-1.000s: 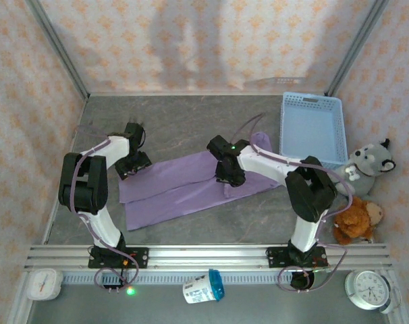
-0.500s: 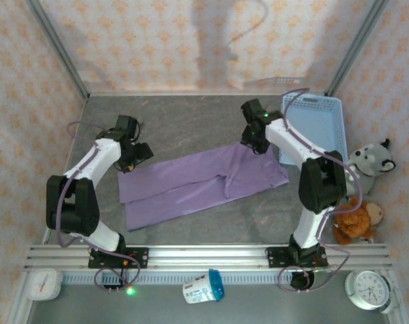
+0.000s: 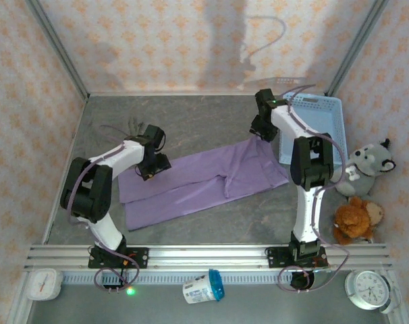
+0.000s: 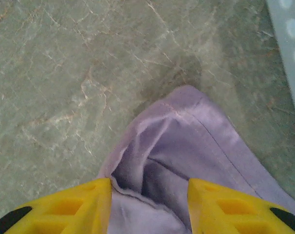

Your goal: Fold and stack the mixed laundry pile

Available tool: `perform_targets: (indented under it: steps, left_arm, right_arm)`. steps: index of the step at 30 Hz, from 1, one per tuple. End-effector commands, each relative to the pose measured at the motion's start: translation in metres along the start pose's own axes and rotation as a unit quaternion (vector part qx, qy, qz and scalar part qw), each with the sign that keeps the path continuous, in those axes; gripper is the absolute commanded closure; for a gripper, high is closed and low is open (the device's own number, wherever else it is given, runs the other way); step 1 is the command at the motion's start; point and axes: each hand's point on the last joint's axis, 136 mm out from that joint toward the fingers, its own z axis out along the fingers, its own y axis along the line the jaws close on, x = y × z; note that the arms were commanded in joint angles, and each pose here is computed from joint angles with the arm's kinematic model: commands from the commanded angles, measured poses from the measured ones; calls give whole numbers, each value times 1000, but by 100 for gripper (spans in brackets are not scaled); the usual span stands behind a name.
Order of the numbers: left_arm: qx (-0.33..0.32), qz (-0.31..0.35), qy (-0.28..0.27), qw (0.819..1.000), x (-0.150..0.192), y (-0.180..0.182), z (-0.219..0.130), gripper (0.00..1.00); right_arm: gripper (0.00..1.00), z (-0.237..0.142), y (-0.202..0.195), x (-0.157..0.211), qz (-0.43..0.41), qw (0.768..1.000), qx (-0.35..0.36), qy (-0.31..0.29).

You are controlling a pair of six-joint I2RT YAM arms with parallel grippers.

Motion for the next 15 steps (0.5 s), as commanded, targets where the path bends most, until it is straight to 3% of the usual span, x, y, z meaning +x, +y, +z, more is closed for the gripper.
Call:
perform_targets:
  steps: [1, 4, 11, 15]
  left_arm:
    - [-58, -12, -20, 998, -5, 23, 5, 34]
    - [-81, -10, -18, 996, -4, 31, 11, 34]
    - [-118, -19, -20, 993, -5, 43, 19, 34]
    - [-138, -18, -22, 990, -4, 51, 21, 34]
  right_arm:
    - [55, 6, 17, -4, -7, 1000, -26, 6]
    - [55, 14, 22, -6, 2, 999, -38, 10]
    - [89, 17, 10, -20, 26, 999, -26, 6]
    - [95, 6, -4, -33, 20, 1000, 10, -20]
